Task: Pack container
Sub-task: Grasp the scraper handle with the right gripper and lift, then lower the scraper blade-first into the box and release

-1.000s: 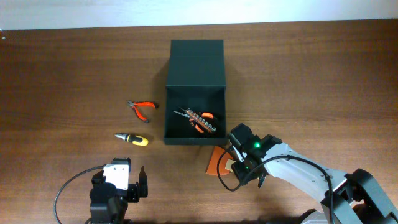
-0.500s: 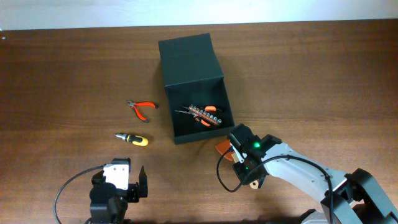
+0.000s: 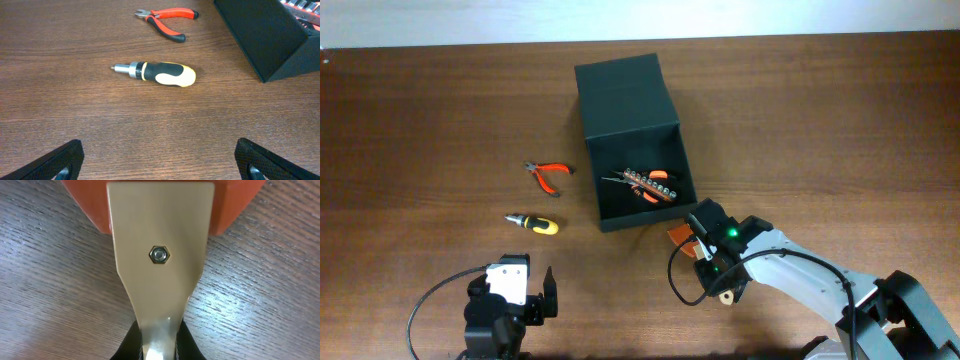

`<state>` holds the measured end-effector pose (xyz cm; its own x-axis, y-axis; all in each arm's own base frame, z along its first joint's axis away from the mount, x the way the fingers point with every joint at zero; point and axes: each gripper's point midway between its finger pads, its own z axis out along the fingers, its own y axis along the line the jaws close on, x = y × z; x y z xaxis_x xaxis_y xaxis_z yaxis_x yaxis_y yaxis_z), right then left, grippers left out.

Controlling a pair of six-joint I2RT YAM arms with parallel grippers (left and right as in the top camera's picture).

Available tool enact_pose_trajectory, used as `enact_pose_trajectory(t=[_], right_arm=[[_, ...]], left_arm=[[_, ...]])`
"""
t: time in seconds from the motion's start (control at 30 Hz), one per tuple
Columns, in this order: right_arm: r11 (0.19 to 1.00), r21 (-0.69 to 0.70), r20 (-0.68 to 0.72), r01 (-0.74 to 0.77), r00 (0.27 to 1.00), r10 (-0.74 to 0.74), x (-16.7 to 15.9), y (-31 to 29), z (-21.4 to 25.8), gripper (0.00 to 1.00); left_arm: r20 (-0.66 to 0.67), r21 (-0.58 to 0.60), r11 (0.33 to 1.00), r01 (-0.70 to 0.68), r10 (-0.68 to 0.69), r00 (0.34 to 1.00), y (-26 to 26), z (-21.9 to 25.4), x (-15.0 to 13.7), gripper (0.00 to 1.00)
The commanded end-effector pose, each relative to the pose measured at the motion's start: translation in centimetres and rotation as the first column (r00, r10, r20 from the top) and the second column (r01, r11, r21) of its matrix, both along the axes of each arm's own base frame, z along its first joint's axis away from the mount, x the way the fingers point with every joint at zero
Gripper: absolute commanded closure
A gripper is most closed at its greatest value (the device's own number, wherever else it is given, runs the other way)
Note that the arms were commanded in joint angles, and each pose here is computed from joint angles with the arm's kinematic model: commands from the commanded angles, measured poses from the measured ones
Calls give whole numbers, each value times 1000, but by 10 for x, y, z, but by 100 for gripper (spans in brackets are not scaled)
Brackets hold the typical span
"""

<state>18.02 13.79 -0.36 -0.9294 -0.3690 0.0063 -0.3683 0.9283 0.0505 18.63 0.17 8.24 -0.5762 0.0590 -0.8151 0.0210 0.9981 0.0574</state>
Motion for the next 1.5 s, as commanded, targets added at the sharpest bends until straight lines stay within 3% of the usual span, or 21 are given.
enact_pose_trajectory(t=[0.0,0.2,0.63,0.97,1.17,1.47], right_arm=[[998,57,-40,31,999,-29,-1,14,6,96],[985,170,-88,33,996,-18,-1,39,35,96],[955,291,-200,53,980,7,-37,48,76,96],[885,464,-114,31,993,25,-52,56,133,96],[874,485,95,-40,995,-7,-18,60,177,96],[946,263,304,-190,947,105,64,66,187,96]], left_arm=[[0,17,1000,-3,3,1000,2,-2,0,1],[0,17,1000,-3,3,1000,2,-2,0,1],[0,17,1000,-3,3,1000,2,-2,0,1],[0,17,1000,-3,3,1000,2,-2,0,1],[0,17,1000,-3,3,1000,2,-2,0,1],[0,17,1000,-3,3,1000,2,-2,0,1]])
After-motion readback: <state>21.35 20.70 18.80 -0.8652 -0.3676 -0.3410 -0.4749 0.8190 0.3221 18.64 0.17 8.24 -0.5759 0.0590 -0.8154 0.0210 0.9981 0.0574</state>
